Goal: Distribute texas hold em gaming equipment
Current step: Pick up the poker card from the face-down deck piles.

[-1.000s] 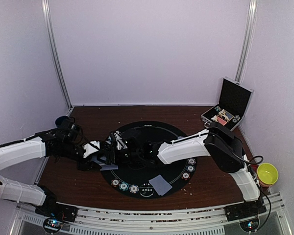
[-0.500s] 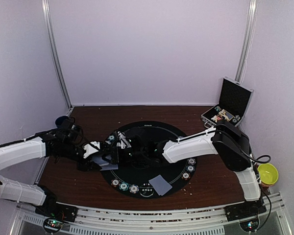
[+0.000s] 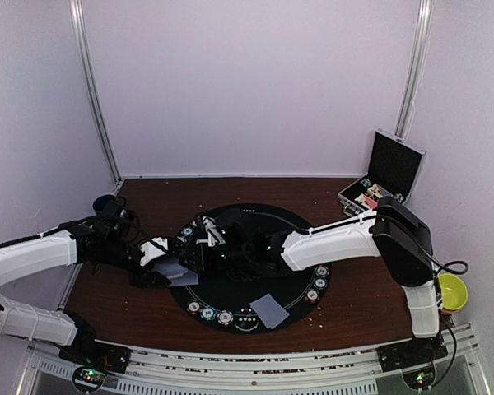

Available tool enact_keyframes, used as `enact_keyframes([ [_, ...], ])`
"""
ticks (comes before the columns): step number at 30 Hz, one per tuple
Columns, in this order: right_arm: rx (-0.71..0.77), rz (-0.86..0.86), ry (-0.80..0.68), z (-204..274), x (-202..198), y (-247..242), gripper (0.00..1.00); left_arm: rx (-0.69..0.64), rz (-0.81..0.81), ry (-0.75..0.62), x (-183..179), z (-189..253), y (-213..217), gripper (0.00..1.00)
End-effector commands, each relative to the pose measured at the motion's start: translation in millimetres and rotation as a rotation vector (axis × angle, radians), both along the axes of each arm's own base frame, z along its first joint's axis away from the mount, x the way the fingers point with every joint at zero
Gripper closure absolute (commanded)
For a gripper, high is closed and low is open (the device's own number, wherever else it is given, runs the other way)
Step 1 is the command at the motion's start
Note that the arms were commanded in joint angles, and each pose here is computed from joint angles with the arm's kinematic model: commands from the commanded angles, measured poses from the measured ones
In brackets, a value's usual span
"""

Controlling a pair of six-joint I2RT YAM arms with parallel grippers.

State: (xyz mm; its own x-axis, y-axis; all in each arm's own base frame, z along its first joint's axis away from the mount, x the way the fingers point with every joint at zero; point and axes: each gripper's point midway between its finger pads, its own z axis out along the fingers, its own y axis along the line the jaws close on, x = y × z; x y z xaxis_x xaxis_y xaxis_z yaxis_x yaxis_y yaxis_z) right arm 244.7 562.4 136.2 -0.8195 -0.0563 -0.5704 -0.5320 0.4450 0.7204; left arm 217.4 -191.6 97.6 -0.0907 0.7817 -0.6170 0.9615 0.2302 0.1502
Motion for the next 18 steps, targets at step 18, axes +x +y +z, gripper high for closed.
enact_keyframes([
  [18, 0.071, -0.029, -0.087, 58.5, -5.1, -24.4, 1.00, -0.020, -0.009, -0.010, 1.0, 2.0, -3.5, 0.46],
])
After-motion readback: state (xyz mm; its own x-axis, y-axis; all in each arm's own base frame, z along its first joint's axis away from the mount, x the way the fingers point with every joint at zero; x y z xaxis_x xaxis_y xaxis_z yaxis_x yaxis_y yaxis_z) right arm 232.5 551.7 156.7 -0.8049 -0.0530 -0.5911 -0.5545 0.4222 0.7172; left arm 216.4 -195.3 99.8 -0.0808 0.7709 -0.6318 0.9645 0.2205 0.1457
